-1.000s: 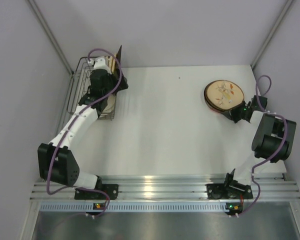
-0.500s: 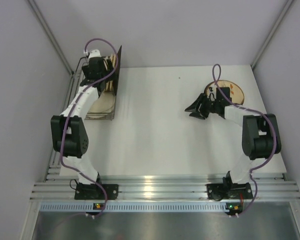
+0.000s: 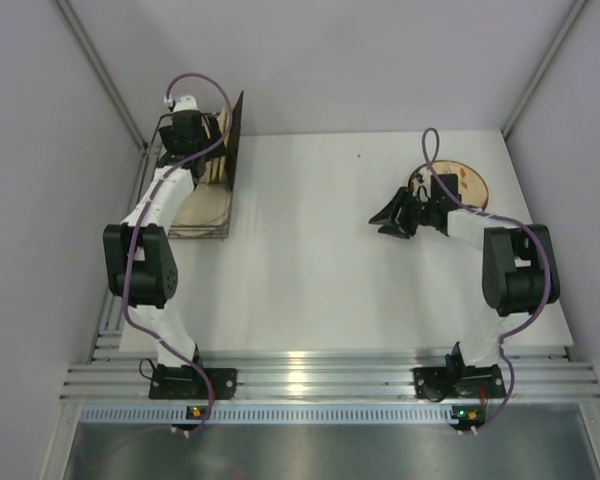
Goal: Unload the plates from the dish rack
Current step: Grab a plate with the left arm
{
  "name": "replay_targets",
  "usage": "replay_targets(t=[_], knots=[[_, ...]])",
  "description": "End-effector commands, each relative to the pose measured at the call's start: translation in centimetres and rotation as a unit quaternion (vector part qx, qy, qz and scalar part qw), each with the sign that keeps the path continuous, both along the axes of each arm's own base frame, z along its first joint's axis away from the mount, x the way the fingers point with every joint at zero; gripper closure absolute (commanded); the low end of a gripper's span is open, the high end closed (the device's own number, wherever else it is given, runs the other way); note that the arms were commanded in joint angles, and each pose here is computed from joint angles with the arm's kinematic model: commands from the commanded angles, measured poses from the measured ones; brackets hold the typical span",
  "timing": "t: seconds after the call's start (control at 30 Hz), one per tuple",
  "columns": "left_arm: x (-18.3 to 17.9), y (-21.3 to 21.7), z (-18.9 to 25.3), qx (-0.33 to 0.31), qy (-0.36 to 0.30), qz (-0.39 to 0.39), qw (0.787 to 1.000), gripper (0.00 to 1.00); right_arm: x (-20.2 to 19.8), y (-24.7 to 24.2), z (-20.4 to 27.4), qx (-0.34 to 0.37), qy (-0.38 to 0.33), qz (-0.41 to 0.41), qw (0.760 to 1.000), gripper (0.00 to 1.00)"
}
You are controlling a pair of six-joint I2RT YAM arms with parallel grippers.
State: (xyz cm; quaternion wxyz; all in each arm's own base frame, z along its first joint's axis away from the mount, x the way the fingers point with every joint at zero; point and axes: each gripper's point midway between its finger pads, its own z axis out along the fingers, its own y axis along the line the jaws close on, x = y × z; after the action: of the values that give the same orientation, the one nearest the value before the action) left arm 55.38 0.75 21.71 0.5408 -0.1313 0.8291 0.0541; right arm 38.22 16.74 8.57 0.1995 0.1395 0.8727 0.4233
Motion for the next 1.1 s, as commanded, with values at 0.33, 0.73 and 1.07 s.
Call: replay_targets(t=[0.33, 0.73, 1.07], knots=[[1.8, 1.1, 0.8, 0.036, 0.016, -0.044, 0.998, 0.12, 1.5, 0.2, 0.8, -0.006, -0.024, 0.007, 1.000, 0.53], [1.0, -0.7, 2.2, 0.092, 0.007, -0.076, 0.993, 0.19, 1.6, 0.3, 0.9, -0.007, -0.024, 0.008, 1.000, 0.53], [0.9, -2.3, 1.4, 0.100, 0.025, -0.122, 0.987, 0.18, 1.6, 0.3, 0.6, -0.009, -0.022, 0.009, 1.000, 0.53]])
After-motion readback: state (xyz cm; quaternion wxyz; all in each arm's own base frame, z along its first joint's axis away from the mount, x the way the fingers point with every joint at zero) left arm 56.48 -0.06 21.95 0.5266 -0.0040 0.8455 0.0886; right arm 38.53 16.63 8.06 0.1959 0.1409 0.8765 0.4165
